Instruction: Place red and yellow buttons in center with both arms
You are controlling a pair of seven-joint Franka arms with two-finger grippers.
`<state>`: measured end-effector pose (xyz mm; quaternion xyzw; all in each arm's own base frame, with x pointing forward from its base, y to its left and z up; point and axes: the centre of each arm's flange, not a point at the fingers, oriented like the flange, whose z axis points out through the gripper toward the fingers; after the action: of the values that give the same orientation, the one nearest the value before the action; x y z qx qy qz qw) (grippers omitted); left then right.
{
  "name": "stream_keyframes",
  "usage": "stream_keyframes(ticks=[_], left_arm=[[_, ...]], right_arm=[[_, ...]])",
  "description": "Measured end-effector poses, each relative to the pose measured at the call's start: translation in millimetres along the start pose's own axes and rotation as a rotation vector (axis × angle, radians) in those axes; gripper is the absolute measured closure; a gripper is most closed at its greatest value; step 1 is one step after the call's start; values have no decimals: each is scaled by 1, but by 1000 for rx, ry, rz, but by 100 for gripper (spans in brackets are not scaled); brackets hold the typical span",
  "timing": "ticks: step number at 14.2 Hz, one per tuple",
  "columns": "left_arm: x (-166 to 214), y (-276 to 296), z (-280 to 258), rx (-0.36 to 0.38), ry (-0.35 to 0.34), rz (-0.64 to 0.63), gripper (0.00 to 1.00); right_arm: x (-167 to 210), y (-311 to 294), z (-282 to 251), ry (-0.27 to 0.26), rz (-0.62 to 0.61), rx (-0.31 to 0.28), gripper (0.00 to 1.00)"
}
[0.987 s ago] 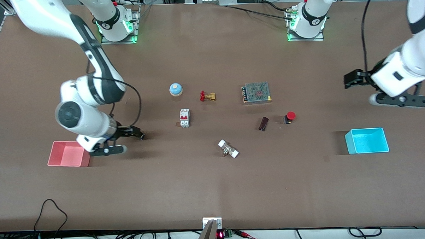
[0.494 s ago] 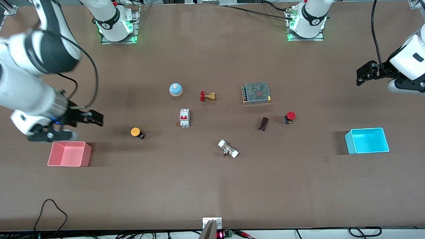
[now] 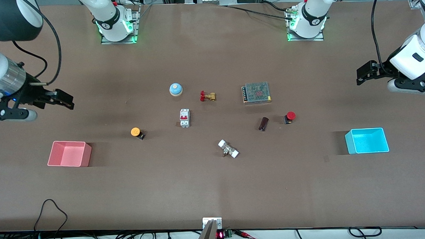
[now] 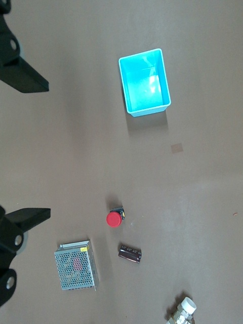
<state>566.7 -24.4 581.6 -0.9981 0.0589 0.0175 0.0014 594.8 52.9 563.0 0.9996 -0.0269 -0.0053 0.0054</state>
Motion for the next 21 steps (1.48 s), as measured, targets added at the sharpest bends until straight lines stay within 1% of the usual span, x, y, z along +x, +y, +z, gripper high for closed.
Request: stream_keyframes(ticks=[5,8,10,17,21], left_arm=[[1,14,0,1,0,24,0],[1,25,0,1,0,36,0],[1,27,0,1,1,39,0],[0,54,-2,1,0,31,0],[-1,59,-1,2,-9,25,0]], right_arm=[[-11,-16,-9,-10,-30,-7,0],[-17,-17,-8,-47,-33,-15,0],[-21,-16,-12,-60,-31,-18,0],[-23,-15,-12,-67,-31,-19,0],[-23,-15,-11,-67,-30,-19,0]])
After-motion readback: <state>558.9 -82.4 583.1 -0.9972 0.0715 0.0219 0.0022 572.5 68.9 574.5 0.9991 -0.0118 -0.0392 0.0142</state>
